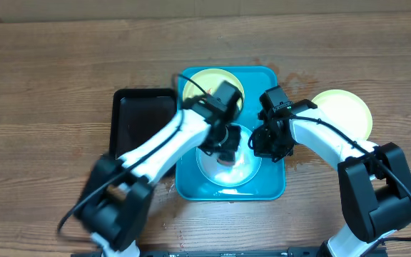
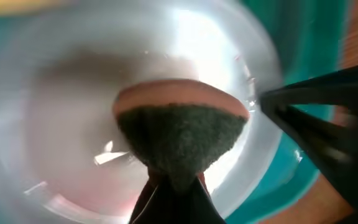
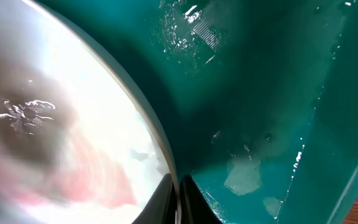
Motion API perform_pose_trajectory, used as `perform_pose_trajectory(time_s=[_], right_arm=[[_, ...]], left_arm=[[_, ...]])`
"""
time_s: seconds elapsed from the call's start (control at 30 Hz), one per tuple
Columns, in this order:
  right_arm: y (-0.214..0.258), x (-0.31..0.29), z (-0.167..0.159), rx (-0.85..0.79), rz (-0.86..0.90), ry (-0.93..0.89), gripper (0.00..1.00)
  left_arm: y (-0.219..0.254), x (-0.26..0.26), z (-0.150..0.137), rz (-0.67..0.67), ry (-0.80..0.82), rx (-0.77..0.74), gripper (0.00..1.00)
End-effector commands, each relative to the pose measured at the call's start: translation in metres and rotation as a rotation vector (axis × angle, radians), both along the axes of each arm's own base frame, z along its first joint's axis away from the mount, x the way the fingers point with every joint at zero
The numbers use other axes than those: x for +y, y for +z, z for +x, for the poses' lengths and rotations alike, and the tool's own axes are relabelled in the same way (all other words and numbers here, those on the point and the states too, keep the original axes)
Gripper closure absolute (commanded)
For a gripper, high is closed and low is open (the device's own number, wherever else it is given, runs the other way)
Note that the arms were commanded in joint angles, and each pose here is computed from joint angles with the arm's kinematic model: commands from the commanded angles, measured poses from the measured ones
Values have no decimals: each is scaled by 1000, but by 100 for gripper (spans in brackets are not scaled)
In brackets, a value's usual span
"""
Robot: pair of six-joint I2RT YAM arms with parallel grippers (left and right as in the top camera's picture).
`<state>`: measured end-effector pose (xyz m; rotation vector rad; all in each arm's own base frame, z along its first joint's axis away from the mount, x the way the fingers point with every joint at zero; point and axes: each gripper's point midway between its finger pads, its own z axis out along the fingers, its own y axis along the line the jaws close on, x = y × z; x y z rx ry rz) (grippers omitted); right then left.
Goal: Clean dirty plates on tray and stack at the side
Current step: 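Scrub the white plate with the sponge in the left gripper, then return the sponge to the black tray with the left gripper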
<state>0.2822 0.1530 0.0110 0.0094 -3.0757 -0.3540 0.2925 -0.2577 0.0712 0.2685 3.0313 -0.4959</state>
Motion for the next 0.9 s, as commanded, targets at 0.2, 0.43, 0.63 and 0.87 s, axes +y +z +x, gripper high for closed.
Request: perform_pose_trajectory(time_s=[0.2, 0.43, 0.63, 0.87], right_arm=[[4, 0, 1, -17, -1, -9, 94], [4, 0, 1, -17, -1, -10, 93], [4, 0, 1, -17, -1, -9, 93], [4, 0, 1, -17, -1, -9, 93]], left_arm=[[93, 122, 25, 274, 218, -253, 96], [52, 164, 15, 354, 308, -142, 96], [1, 185, 15, 373, 358, -142, 96], [-36, 206, 17, 336, 351, -134, 96]])
